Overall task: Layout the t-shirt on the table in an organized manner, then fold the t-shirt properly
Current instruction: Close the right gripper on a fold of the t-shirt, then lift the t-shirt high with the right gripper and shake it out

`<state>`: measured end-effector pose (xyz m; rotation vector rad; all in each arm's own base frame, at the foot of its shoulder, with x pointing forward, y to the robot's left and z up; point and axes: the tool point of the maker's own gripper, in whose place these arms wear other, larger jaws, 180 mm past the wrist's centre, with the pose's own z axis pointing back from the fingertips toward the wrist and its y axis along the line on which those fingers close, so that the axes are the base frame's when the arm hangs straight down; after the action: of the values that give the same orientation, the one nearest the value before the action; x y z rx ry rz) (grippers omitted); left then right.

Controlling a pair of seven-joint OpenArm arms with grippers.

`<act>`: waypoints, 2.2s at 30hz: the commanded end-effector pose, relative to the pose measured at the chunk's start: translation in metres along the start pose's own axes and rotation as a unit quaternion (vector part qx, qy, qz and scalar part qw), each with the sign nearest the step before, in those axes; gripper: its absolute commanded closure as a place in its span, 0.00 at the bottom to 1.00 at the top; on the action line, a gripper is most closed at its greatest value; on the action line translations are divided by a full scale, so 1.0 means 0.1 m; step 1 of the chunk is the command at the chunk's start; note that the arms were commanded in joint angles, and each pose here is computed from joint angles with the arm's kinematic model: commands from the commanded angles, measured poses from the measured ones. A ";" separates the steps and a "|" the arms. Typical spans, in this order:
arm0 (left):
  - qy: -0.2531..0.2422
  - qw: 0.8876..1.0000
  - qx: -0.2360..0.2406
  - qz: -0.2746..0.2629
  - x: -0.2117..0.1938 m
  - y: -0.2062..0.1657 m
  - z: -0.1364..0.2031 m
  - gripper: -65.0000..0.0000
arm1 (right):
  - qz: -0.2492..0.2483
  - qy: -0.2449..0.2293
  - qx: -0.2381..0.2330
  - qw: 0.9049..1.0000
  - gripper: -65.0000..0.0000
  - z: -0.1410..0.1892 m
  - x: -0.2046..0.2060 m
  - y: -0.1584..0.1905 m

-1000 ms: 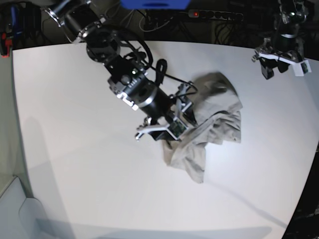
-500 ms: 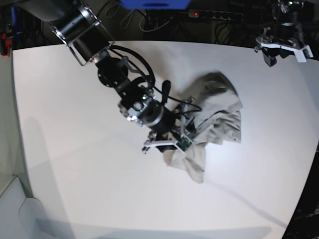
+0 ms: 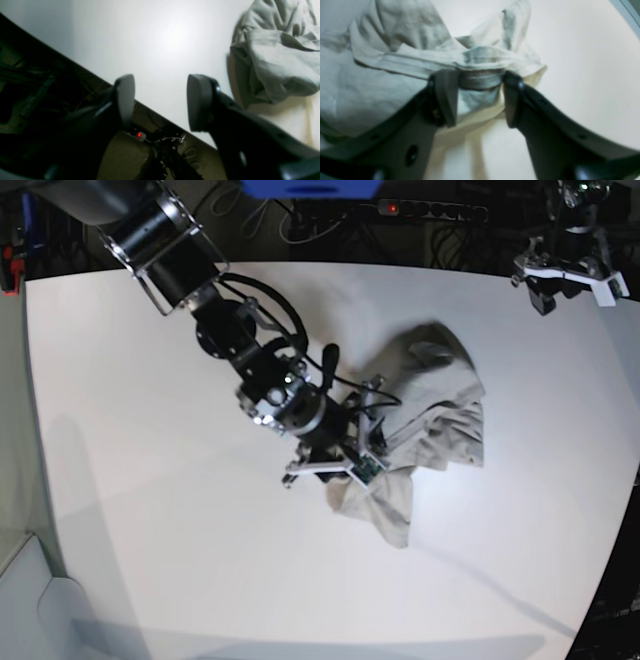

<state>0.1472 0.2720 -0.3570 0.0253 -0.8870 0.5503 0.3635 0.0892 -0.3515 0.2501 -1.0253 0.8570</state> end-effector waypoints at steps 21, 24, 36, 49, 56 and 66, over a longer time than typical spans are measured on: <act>-0.018 1.000 -0.003 -0.003 0.10 -0.01 0.03 0.50 | 0.073 -0.226 -0.097 0.966 1.00 1.18 1.65 -0.57; -0.018 1.000 -0.004 -0.004 0.11 -0.01 0.03 0.50 | 0.068 -0.280 -0.137 0.948 1.00 1.54 1.99 -0.79; -0.018 1.000 -0.005 -0.006 0.12 -0.02 0.02 0.50 | 0.100 -0.349 -0.256 0.896 1.00 2.24 2.84 -1.61; -0.019 1.000 -0.005 -0.006 0.12 -0.02 0.02 0.50 | 0.054 -0.425 -0.354 0.831 1.00 3.20 3.48 -2.28; -0.024 1.000 -0.008 -0.004 0.15 -0.04 0.00 0.50 | 0.079 -0.464 -0.372 0.800 1.00 3.59 3.79 -2.25; -0.031 0.999 -0.012 0.001 0.20 -0.08 -0.02 0.50 | 0.096 -0.484 -0.405 0.770 1.00 3.90 4.20 -2.27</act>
<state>0.1596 0.2726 -0.3510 0.0159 -0.9227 0.5481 0.3939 -0.0663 0.2222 -0.2116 -2.2413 0.3399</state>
